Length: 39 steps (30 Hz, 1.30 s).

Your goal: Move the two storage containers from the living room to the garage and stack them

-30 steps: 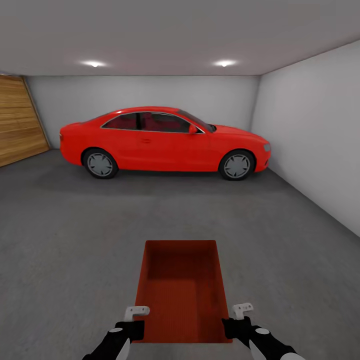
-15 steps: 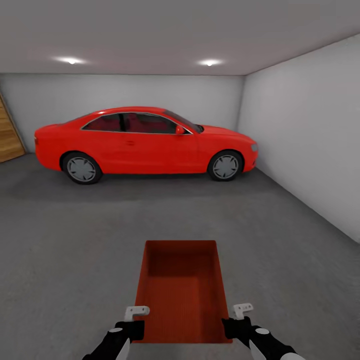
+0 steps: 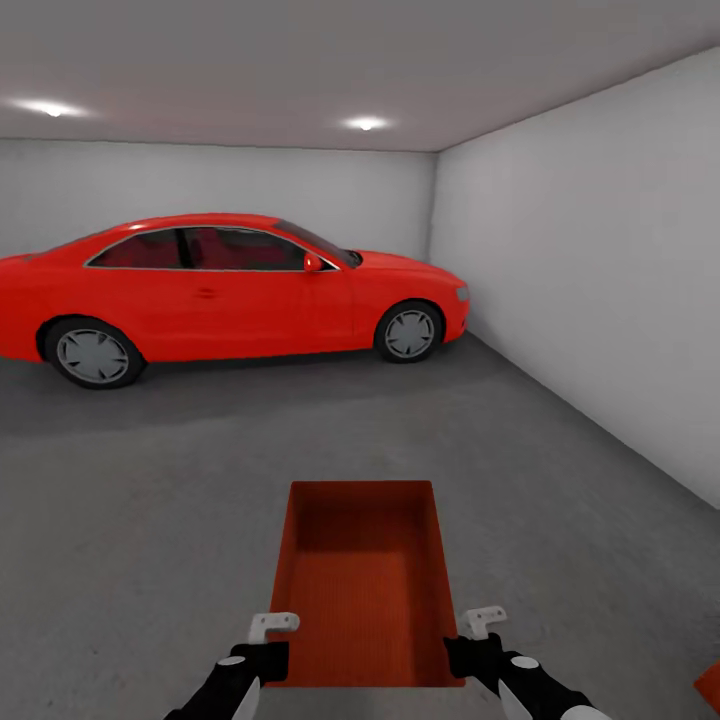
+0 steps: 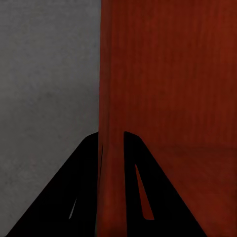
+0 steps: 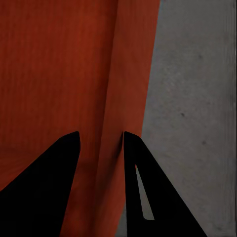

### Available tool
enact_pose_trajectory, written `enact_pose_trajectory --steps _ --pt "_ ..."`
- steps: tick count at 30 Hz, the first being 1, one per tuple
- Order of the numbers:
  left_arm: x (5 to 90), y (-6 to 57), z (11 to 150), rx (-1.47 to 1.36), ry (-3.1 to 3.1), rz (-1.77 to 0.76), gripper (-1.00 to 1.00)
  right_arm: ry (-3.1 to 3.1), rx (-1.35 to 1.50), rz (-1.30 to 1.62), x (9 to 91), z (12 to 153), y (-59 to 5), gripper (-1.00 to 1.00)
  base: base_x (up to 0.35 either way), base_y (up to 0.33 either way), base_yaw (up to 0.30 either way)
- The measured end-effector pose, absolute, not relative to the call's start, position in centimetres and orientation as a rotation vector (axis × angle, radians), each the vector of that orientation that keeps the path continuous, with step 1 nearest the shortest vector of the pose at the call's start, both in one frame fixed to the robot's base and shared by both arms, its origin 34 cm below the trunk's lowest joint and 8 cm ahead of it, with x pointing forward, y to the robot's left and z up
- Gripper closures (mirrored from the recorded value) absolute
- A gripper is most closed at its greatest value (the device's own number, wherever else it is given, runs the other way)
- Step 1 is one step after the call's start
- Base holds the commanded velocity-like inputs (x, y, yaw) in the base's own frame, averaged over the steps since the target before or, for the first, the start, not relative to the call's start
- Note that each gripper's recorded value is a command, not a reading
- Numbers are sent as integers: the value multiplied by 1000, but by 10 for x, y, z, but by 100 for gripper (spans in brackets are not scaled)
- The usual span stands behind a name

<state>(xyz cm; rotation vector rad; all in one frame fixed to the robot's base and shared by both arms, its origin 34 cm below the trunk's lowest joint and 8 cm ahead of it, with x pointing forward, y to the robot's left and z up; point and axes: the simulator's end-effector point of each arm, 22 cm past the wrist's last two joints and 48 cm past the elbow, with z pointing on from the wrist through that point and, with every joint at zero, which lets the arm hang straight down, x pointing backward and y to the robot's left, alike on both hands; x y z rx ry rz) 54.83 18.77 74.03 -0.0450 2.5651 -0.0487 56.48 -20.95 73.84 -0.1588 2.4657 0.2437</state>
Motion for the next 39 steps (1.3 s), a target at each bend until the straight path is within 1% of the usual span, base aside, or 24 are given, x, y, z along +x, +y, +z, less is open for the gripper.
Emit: enact_pose_trajectory --steps 35,39 --pt "549 188 742 -45 2560 -49 100 2461 -159 243 566 741 -210 100 2 0 -294" --pt "549 187 742 -46 2560 -49 100 2460 -160 243 566 741 -211 100 0 0 -128"
